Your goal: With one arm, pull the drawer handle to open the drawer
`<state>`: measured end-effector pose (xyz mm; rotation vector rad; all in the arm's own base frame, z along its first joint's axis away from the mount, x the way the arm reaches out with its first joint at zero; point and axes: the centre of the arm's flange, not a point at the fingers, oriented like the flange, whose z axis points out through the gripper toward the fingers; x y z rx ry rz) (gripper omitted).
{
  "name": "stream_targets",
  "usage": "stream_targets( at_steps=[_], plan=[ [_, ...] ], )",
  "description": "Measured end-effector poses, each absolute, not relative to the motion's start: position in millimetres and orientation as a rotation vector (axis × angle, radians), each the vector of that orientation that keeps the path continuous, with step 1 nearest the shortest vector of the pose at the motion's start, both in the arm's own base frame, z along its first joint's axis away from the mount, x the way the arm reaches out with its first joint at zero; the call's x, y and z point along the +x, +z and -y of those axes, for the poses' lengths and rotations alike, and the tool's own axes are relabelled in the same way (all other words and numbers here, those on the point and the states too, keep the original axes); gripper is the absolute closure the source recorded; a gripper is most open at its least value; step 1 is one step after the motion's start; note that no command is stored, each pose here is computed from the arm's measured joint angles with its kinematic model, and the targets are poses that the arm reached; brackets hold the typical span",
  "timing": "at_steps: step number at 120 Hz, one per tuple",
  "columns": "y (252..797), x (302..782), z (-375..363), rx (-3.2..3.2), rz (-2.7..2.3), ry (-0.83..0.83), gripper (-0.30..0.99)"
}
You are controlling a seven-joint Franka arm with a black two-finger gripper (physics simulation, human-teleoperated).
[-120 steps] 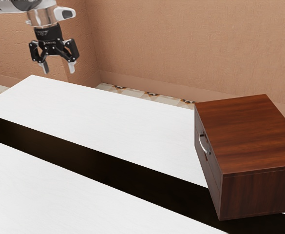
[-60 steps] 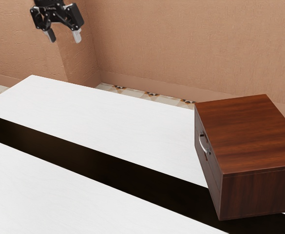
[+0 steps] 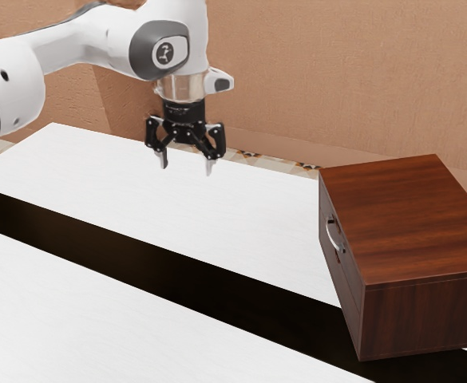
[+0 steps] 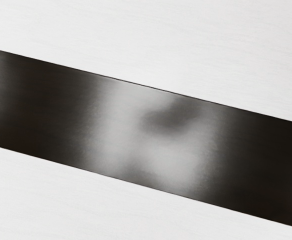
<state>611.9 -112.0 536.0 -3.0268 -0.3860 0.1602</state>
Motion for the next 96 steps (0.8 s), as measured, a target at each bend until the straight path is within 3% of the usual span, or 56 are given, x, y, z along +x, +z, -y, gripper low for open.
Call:
stream_targets(
  at_steps=[17, 39, 96],
  plan=[
    [495, 612, 131, -3.066, 0.451, 0.089, 0.00],
    [495, 608, 147, -3.107, 0.603, -0.065, 0.00],
    [455, 593, 202, -3.127, 0.895, -0.096, 0.00]
  ],
)
